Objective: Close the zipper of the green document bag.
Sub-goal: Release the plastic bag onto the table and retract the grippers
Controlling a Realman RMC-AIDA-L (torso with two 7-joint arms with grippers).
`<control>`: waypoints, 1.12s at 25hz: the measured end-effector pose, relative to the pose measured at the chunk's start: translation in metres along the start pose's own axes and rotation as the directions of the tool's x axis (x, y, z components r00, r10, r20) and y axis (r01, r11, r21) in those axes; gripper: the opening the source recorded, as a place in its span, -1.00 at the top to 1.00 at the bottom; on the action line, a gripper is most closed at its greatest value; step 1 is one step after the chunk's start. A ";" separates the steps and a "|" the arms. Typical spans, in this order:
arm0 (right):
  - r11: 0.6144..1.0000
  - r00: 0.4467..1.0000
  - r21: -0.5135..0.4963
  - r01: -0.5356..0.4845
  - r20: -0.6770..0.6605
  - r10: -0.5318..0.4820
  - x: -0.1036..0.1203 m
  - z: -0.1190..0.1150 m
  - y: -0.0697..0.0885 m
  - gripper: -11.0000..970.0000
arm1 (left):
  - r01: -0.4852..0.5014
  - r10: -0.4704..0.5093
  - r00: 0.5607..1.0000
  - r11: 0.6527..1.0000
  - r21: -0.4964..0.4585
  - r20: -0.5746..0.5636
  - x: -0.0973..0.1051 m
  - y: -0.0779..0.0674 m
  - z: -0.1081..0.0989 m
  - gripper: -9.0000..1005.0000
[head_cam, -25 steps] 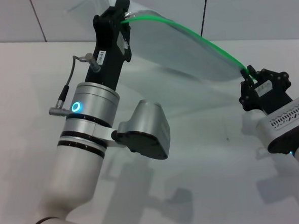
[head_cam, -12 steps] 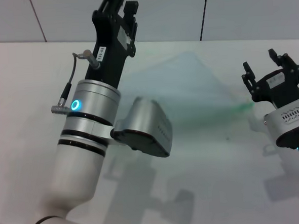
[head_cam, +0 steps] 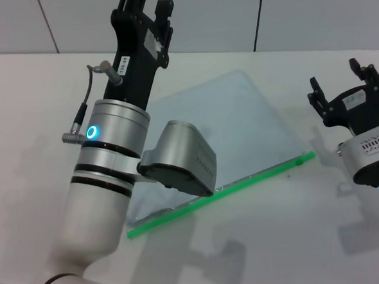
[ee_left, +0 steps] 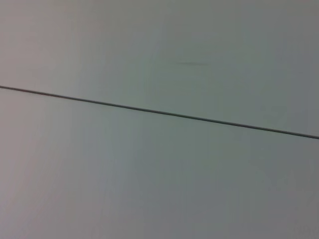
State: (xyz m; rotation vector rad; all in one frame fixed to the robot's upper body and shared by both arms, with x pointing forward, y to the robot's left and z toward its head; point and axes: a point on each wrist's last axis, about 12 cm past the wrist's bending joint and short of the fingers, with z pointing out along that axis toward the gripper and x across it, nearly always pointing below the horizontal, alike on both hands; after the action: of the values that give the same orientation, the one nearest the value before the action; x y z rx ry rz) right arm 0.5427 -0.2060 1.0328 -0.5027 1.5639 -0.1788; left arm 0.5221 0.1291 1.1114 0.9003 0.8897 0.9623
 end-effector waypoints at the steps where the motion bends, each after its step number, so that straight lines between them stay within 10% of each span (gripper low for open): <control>1: 1.000 1.000 0.004 -0.001 0.006 0.001 -0.001 0.000 0.000 -0.53 | 0.009 -0.009 1.000 1.000 -0.005 -0.002 0.000 0.001 0.000 -0.20; 28: 0.942 0.952 0.137 -0.306 0.053 0.302 -0.022 0.003 -0.006 -0.53 | 0.476 -0.540 0.817 0.829 -0.295 -0.200 0.055 0.016 -0.008 -0.23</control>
State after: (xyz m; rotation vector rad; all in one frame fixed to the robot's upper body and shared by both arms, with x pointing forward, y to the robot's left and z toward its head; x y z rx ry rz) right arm 0.5469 -0.2019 1.0550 -0.1457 1.5635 -0.0451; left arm 0.5267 0.1868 1.1116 0.2896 1.1567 0.7015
